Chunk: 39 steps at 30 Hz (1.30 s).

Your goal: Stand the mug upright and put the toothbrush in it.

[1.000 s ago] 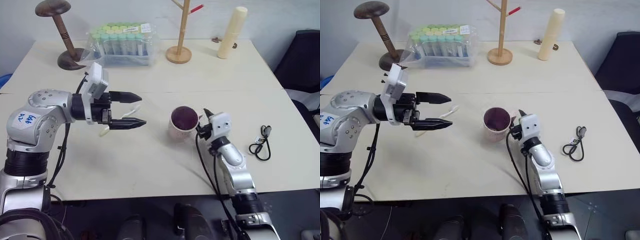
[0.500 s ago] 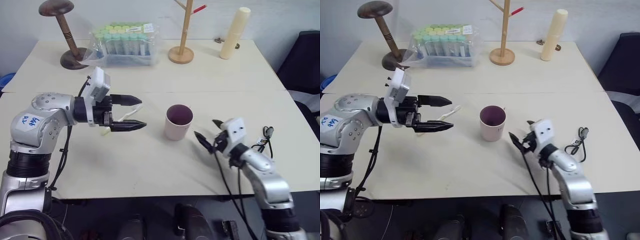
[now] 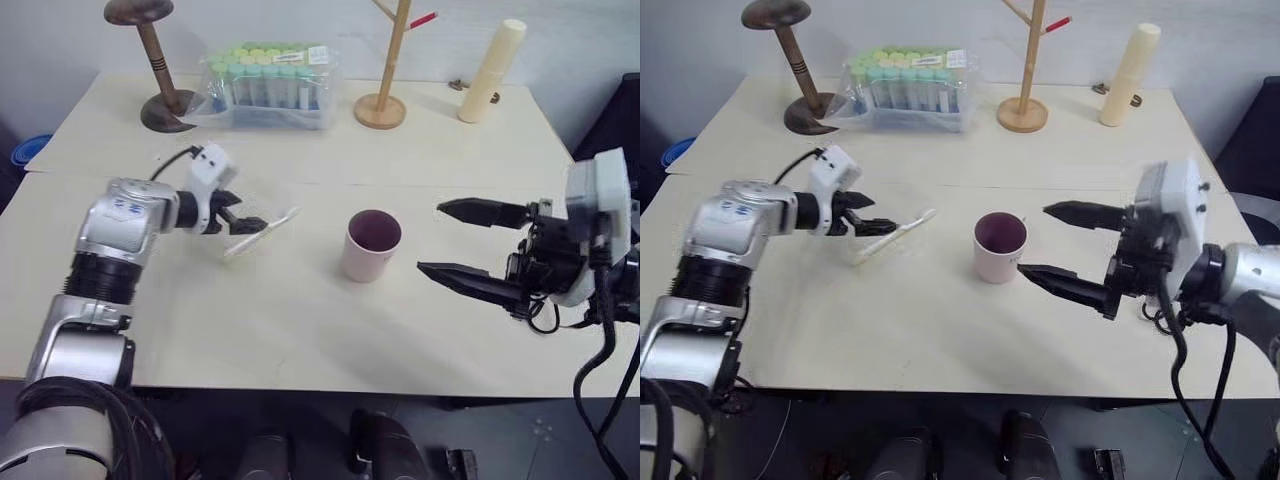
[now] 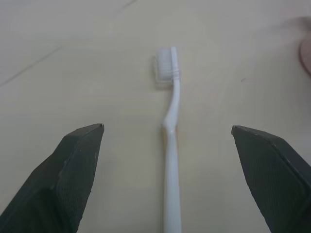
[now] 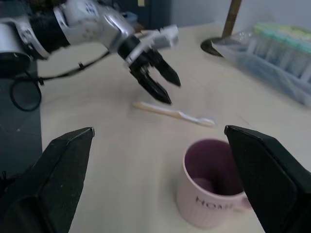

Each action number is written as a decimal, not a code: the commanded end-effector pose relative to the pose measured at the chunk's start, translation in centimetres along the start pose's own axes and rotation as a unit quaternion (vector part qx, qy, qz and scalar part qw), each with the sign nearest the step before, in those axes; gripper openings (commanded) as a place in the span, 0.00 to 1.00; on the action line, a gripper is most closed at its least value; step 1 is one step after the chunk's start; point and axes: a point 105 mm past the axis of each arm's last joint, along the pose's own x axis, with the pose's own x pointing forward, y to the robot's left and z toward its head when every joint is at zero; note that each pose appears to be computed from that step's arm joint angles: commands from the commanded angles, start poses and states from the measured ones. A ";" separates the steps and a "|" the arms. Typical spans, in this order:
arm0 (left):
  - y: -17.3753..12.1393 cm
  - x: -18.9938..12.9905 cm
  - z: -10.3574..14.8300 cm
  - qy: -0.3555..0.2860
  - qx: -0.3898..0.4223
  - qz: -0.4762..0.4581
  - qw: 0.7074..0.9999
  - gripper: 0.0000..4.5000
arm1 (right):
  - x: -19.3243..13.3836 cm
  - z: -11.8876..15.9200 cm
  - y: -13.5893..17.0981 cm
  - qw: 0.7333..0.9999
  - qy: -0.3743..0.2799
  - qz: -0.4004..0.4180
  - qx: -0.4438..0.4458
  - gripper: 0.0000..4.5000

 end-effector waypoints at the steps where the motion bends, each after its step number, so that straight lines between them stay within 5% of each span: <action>1: 0.7 1.0 -0.3 0.026 0.015 0.026 0.999 1.00 | 0.6 0.7 -0.3 1.000 0.001 -0.005 -0.007 0.99; 4: 0.6 2.2 -0.6 0.036 0.026 0.027 0.999 1.00 | 1.1 -0.1 -0.6 0.999 0.025 -0.017 -0.016 0.99; 7: 0.1 2.8 -0.6 0.029 0.018 0.013 0.999 0.86 | 1.0 -0.7 -0.9 0.999 0.037 -0.028 -0.014 1.00; 19: 0.8 2.1 -0.5 0.011 -0.011 0.024 1.000 0.03 | -0.7 -2.4 -1.6 0.995 0.069 -0.072 -0.003 1.00; 24: 0.7 -0.1 5.7 -0.156 -0.042 0.025 0.987 0.03 | -1.1 -2.5 -1.7 0.994 0.064 -0.091 0.008 1.00; 29: -4.1 -4.7 15.5 -0.426 -0.082 -0.095 0.896 0.03 | -1.5 -2.4 -2.0 0.991 0.048 -0.118 0.026 1.00; 34: -10.3 -5.1 19.9 -0.506 -0.100 -0.214 0.830 0.03 | -1.9 -2.4 -2.5 0.988 0.042 -0.145 0.035 1.00; 39: -14.0 -0.8 18.7 -0.478 -0.112 -0.249 0.835 0.03 | -2.5 -2.9 -2.8 0.984 0.049 -0.168 0.038 1.00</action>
